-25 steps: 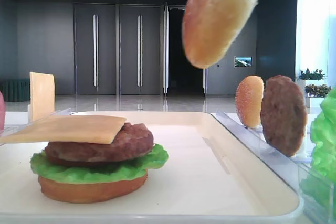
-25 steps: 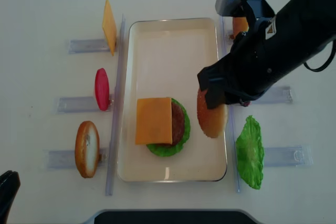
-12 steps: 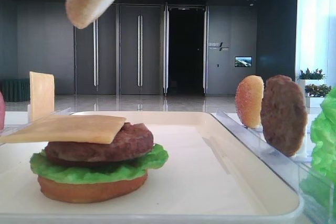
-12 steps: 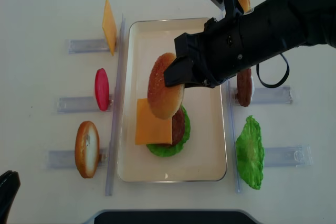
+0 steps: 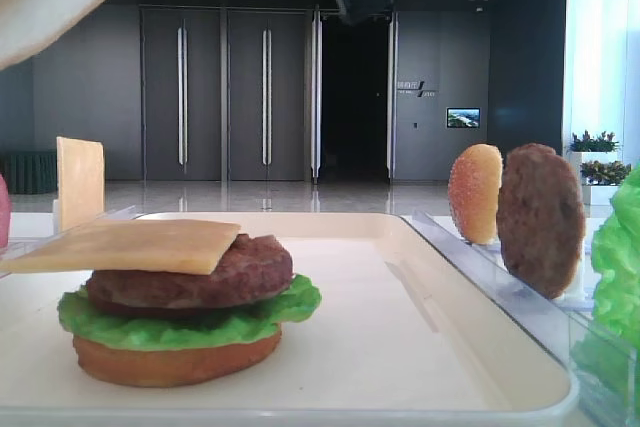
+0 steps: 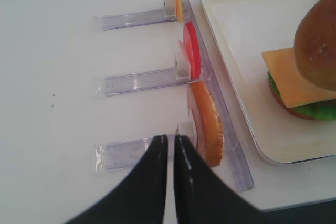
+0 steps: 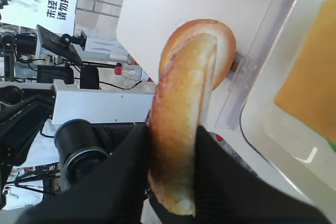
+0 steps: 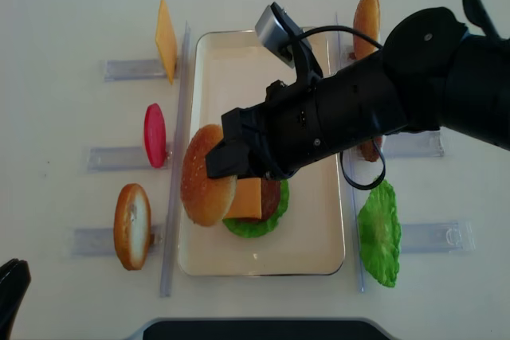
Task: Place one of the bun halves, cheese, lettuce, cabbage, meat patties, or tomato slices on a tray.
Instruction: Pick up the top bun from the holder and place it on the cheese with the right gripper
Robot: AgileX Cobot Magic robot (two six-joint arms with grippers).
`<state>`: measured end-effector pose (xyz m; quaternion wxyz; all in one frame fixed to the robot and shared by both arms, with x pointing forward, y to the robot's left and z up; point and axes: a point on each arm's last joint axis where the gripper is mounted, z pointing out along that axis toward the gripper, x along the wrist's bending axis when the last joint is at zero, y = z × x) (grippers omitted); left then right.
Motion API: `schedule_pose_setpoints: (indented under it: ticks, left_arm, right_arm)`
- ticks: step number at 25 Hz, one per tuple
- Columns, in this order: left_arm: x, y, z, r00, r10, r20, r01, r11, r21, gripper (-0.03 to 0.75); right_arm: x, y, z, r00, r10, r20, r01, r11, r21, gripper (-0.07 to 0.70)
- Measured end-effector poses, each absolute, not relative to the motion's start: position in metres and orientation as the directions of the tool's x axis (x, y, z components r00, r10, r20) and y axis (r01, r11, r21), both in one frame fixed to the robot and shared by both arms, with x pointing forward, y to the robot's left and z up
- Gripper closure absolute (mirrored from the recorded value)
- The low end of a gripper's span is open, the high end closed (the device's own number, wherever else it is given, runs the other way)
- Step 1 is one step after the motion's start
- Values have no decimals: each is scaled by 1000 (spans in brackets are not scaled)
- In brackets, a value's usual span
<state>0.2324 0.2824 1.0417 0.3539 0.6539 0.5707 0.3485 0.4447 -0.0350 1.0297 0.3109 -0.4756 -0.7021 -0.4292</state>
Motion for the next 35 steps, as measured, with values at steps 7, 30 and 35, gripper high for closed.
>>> schedule_pose_setpoints:
  ticks: [7, 30, 35]
  left_arm:
    - [232, 282, 1042, 106, 993, 52, 500, -98, 861, 414]
    - [232, 282, 1042, 106, 993, 52, 500, -98, 861, 414]
    - [232, 282, 1042, 106, 993, 52, 500, -98, 861, 414]
  right_arm:
    - [457, -26, 1004, -340, 418, 842, 941, 158, 301, 423]
    - [477, -44, 983, -358, 462, 812, 933, 203, 296, 423]
    - [478, -45, 981, -376, 473, 797, 927, 212, 311, 423]
